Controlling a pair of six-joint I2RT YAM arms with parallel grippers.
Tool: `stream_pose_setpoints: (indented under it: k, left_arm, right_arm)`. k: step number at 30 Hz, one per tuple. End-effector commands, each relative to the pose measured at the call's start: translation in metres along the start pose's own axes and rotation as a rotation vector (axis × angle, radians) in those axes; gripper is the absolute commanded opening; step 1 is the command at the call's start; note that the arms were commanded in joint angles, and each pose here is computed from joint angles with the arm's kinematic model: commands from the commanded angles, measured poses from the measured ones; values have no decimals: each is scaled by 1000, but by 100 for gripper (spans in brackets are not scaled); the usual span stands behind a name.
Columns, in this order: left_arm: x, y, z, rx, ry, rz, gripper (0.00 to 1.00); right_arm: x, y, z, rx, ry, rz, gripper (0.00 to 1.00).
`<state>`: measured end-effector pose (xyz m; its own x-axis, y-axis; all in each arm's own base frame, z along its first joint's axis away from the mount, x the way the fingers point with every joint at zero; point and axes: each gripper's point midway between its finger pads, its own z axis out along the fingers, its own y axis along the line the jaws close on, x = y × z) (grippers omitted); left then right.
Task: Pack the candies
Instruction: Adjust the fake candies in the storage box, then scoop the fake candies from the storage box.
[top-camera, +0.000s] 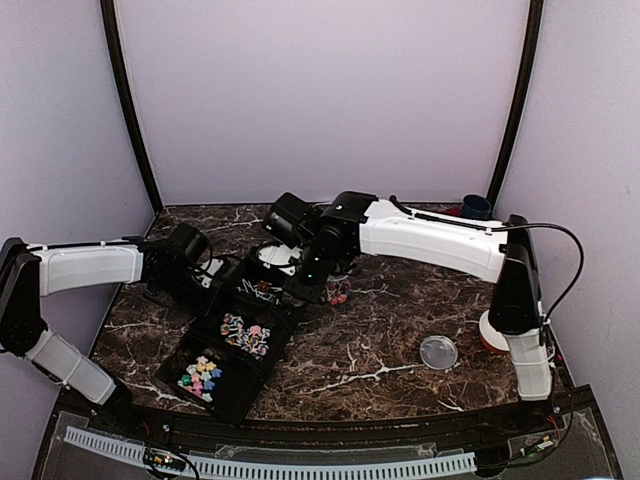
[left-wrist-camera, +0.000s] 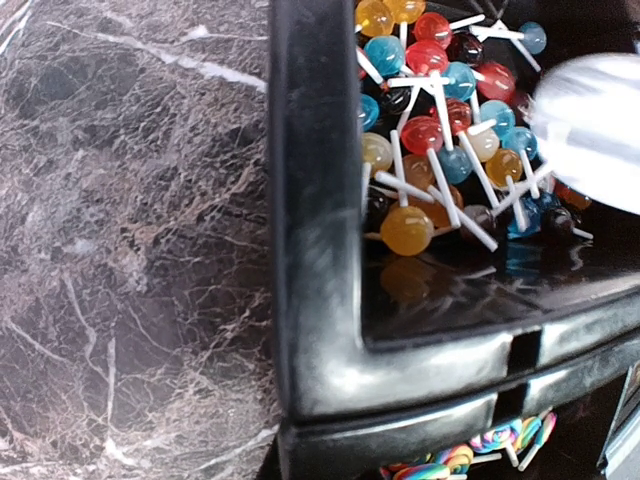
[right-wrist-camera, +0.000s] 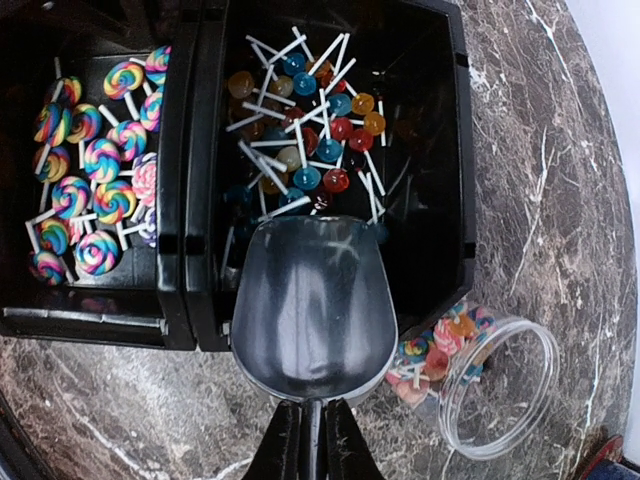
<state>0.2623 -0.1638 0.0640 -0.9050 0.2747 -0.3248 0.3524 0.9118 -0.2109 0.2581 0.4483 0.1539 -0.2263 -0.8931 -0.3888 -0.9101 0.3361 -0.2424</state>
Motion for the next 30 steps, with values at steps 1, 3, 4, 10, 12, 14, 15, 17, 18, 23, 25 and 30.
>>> stream_pose_setpoints:
  k: [1, 3, 4, 10, 12, 14, 15, 17, 18, 23, 25, 30]
  left_arm:
    - [-28, -14, -18, 44, -85, 31, 0]
    - [-32, -14, -21, 40, -96, 39, 0]
    - [-34, -14, -21, 41, -99, 40, 0]
    - [-35, -17, -20, 53, -99, 65, 0]
    - [-37, -18, -23, 55, -120, 76, 0]
    - [-38, -19, -26, 60, -144, 86, 0]
    - [-38, -19, -27, 63, -156, 88, 0]
    - [-40, -22, -29, 78, -175, 96, 0]
    - [-39, -24, -30, 87, -180, 100, 0]
    - [-39, -23, -32, 82, -200, 106, 0]
    - [-38, -22, -32, 78, -201, 107, 0]
    - [-41, -22, -36, 73, -222, 104, 0]
  right_arm:
    - [1, 7, 26, -52, 58, -27, 0]
    - [-2, 9, 35, -64, 64, -33, 0]
    - [-4, 11, 39, -76, 64, -34, 0]
    - [-8, 25, 67, -163, 47, -44, 0]
    - [-10, 32, 75, -195, 36, -47, 0]
    - [-14, 43, 81, -252, 11, -54, 0]
    - [-14, 50, 84, -286, -1, -59, 0]
    - [-10, 62, 94, -339, -18, -62, 0]
    - [-11, 65, 99, -348, -45, -62, 0]
    - [-7, 76, 107, -392, -87, -77, 0]
    - [-7, 76, 104, -394, -92, -88, 0]
    - [-6, 71, 109, -385, -98, -76, 0]
